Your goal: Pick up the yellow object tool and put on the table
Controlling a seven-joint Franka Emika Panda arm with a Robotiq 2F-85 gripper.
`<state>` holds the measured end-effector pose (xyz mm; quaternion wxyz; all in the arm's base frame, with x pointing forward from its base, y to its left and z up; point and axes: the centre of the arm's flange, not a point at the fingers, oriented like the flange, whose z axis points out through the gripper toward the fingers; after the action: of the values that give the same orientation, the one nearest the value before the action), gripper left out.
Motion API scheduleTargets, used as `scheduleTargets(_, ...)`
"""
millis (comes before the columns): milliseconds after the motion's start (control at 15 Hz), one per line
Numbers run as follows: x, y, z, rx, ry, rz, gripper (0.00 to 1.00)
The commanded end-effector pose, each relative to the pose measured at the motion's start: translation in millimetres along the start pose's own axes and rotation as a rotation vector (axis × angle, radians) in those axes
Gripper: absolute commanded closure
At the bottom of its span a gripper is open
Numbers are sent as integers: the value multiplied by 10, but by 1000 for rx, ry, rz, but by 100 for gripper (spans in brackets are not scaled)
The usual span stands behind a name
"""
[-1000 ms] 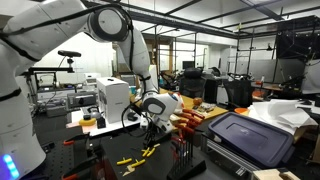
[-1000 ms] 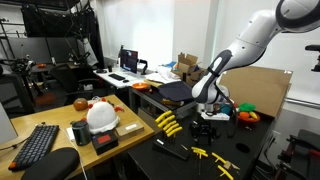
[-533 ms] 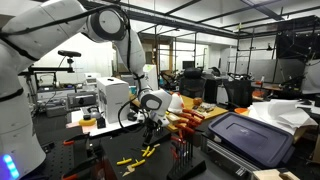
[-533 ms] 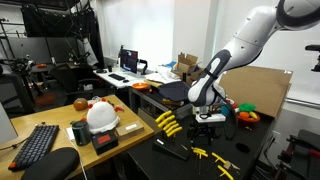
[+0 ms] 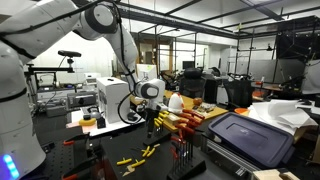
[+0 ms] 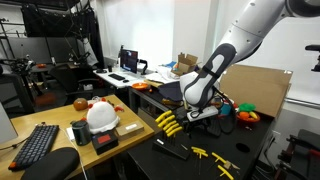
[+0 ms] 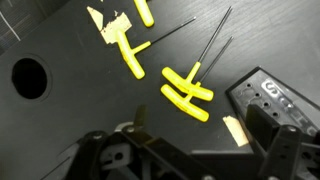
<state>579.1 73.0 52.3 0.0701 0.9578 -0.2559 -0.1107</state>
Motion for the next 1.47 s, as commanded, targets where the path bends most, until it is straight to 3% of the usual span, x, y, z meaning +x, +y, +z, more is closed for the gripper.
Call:
scheduleTargets(0, -165, -19, -446, -87, 101, 43, 0)
scheduleTargets(667, -248, -189, -957, -182, 232, 91, 0)
scheduleTargets(1400, -108, 87, -1385, -131, 281, 136, 0)
